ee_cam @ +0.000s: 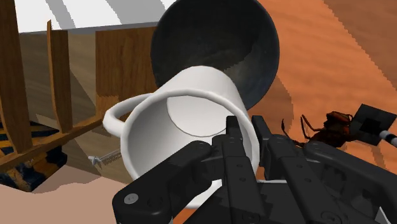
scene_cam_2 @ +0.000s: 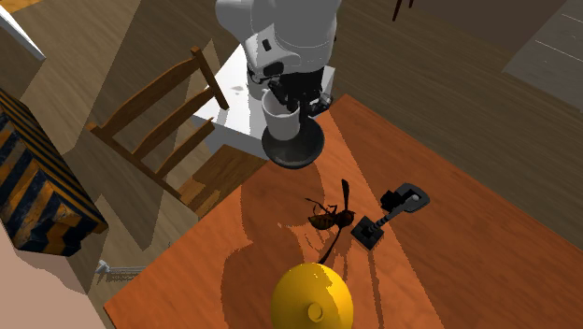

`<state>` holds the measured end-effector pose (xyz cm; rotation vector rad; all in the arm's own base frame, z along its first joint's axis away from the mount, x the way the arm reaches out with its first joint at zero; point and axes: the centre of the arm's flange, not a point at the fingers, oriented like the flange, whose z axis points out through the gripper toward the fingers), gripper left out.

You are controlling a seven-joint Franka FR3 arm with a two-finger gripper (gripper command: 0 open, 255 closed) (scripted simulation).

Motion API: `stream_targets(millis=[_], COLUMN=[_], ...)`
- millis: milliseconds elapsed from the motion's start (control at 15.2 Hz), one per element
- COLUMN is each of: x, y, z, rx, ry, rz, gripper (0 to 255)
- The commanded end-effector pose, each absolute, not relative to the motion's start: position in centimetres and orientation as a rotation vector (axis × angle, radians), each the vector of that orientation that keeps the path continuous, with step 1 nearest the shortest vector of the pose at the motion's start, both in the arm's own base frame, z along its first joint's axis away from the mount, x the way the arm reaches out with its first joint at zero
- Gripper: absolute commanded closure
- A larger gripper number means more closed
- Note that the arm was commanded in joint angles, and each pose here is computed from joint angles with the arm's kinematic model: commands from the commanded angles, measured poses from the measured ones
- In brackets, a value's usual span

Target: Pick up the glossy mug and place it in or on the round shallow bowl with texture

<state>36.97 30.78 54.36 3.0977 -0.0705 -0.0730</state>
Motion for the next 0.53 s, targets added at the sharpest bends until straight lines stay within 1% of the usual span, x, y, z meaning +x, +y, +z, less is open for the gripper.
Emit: stream_targets(millis=[0, 66, 462], x=[34.2, 32.3, 32.3], y=[30.5, 30.4, 30.4], z=[54.6, 54.8, 51.6], rx=[3.098, 3.098, 3.098], ry=[-0.072, -0.072, -0.072], rz=[-0.073, -0.073, -0.073], gripper=[255, 255, 255])
